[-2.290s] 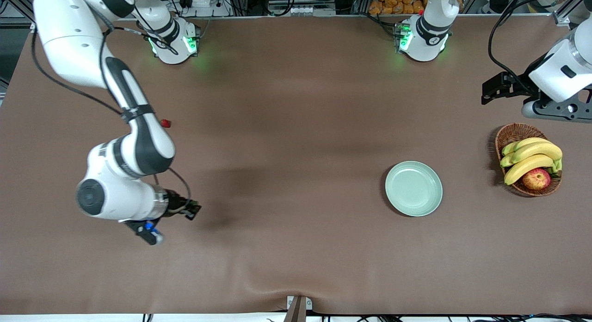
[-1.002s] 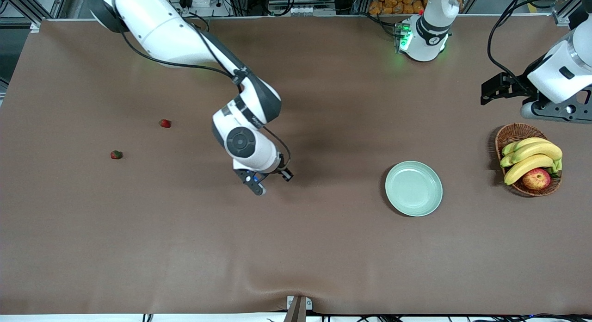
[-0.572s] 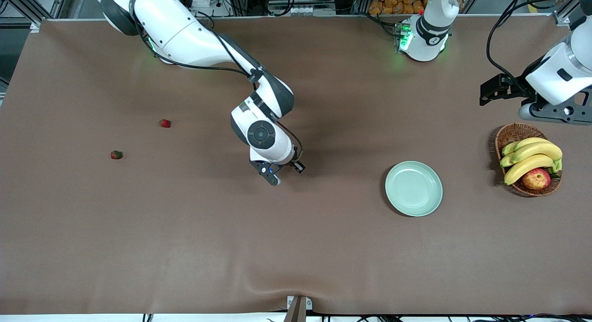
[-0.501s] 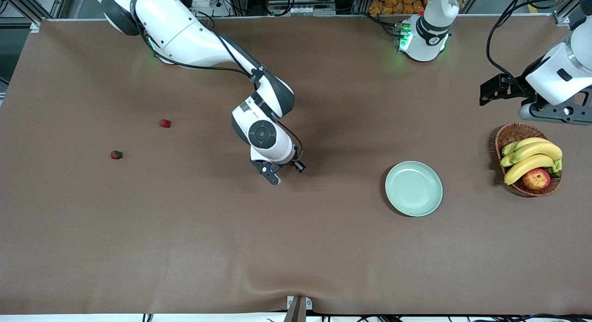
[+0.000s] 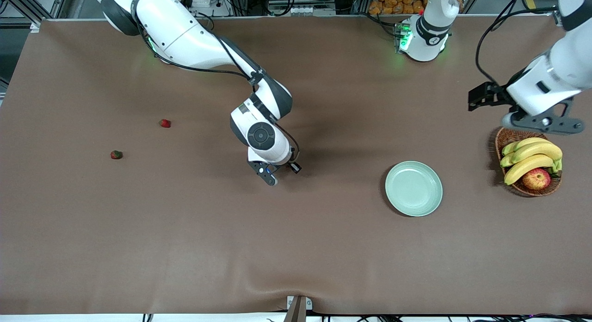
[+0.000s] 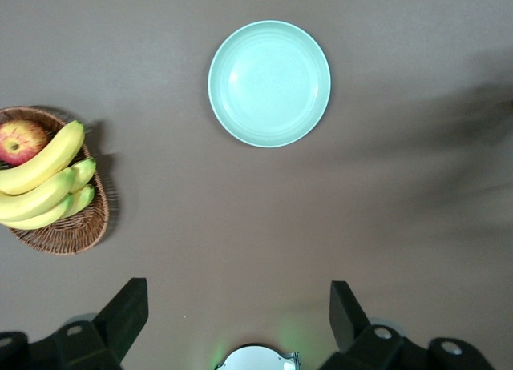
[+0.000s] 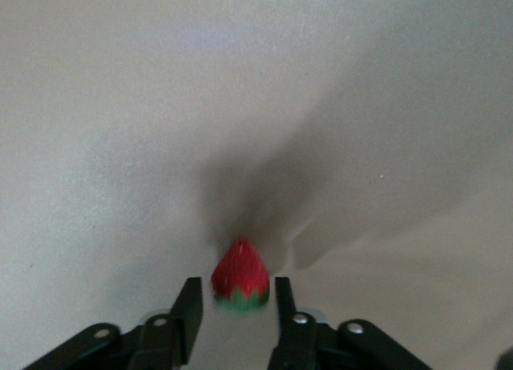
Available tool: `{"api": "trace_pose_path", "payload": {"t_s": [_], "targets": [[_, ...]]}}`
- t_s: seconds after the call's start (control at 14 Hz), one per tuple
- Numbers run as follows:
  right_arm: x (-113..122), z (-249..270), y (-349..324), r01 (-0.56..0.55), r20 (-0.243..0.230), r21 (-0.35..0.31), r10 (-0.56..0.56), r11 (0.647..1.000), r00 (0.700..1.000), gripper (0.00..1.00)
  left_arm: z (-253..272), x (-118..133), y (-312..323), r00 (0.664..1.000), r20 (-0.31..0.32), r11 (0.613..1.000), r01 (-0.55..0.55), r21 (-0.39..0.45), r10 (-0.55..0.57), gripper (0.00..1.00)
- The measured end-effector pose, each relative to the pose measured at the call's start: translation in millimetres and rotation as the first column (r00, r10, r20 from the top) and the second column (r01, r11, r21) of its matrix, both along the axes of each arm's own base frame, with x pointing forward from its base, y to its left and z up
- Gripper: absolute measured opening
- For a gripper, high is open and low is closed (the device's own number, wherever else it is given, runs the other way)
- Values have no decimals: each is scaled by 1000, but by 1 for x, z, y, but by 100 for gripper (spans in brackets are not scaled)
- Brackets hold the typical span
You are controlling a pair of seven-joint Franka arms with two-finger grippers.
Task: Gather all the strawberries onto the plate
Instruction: 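Set the strawberry down with the right gripper while the left gripper approaches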
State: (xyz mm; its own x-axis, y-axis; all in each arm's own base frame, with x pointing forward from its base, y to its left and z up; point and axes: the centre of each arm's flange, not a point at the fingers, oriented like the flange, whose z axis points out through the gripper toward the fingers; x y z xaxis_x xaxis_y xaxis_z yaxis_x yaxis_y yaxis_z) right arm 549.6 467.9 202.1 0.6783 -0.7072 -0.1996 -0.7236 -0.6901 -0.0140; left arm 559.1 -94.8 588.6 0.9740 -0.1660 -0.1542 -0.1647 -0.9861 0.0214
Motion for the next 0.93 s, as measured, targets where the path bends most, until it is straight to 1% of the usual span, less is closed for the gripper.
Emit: {"api": "trace_pose_path", "payload": {"t_s": [0.21,0.29,0.36,0.57,0.72,0.93], "targets": [[4,6,0,3,11,6,-3,1000,1000,80,-29,11,-27,999,-25,999,35,-1,-35,100],[6,12,0,5,16,8,-5,1000,1000,91,-39,16,-37,999,-28,999,33,-2,-33,100],[10,18,-2,8,16,8,-8,1000,1000,99,-51,20,-47,999,-35,1000,19,-12,-20,100],[27,44,-18,27,21,-2,-27,1000,999,100,-99,39,-80,997,-57,997,-53,-55,50,100],[45,65,-42,34,26,-14,-34,999,999,100,-134,49,-109,995,-54,995,-87,-56,84,100],[76,105,-93,29,47,-13,-29,999,998,100,-177,52,-154,991,-49,991,-126,-46,124,100]]}}
